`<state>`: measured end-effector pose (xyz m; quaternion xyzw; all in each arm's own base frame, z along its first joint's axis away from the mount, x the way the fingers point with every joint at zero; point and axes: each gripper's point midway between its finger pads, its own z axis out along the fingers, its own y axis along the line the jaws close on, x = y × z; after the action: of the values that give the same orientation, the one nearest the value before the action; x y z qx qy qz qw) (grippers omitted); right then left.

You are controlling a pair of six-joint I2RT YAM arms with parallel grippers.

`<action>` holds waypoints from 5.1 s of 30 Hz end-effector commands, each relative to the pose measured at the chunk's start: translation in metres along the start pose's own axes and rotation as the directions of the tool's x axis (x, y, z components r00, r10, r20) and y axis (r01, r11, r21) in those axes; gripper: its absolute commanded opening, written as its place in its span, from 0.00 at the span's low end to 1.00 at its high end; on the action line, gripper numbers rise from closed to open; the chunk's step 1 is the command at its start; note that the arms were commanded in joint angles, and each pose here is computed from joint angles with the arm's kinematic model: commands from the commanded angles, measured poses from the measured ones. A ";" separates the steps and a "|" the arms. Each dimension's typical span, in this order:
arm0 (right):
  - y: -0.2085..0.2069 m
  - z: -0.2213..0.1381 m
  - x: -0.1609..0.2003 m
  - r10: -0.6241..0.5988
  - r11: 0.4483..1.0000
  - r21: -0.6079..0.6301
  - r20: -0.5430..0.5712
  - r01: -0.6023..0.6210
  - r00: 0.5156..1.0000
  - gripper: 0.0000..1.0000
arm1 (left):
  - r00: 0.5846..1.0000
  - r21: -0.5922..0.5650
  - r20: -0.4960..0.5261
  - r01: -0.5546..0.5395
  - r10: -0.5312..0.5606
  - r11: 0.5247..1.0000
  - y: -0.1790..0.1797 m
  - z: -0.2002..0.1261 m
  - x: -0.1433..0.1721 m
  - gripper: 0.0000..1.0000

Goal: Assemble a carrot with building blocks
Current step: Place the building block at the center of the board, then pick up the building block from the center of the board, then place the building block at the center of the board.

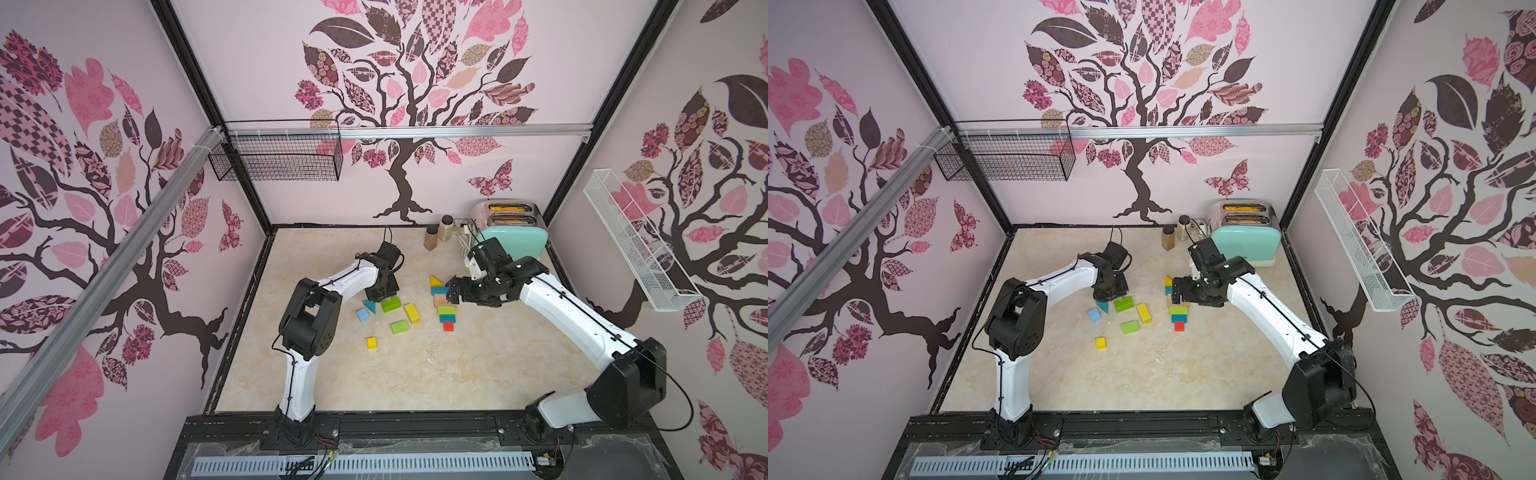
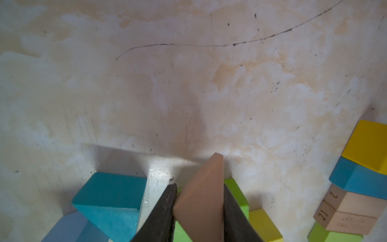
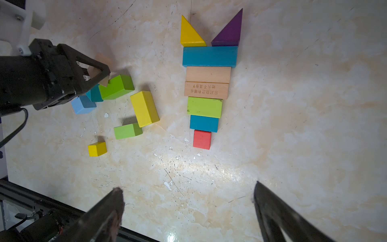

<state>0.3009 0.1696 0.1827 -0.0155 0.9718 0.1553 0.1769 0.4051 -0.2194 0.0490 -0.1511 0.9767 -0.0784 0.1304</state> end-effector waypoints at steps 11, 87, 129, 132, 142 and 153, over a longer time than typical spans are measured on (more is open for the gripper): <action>0.004 -0.004 -0.008 -0.014 1.000 -0.011 0.028 0.015 1.000 0.99 | 0.997 -0.006 0.083 -0.005 0.005 1.000 -0.014 -0.004 -0.025 0.37; 0.165 0.235 -0.086 -0.423 0.906 -0.002 0.006 0.423 0.906 0.17 | 0.982 0.248 0.182 0.000 -0.047 0.969 0.100 -0.162 0.056 0.82; 0.116 0.221 -0.114 0.236 0.884 -0.333 -0.292 -0.330 0.927 0.00 | 0.987 0.271 0.151 0.011 -0.054 0.962 0.091 -0.147 0.055 0.81; 0.117 0.214 -0.113 0.262 0.876 -0.317 -0.319 -0.364 0.911 0.00 | 0.988 0.276 0.147 0.011 -0.054 0.961 0.089 -0.146 0.054 0.81; 0.098 0.232 -0.101 0.435 0.824 -0.182 -0.403 -0.536 0.805 0.00 | 0.989 0.282 0.137 0.020 -0.061 0.959 0.087 -0.142 0.054 0.81; 0.088 0.232 -0.112 0.455 0.832 -0.157 -0.355 -0.532 0.817 0.27 | 0.990 0.281 0.130 0.024 -0.063 0.959 0.087 -0.139 0.055 0.81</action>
<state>0.4749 0.3327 0.0485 0.1862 0.9201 0.3431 -0.0321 0.2914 -0.1382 0.1564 -0.1542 0.9414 -0.2044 0.2194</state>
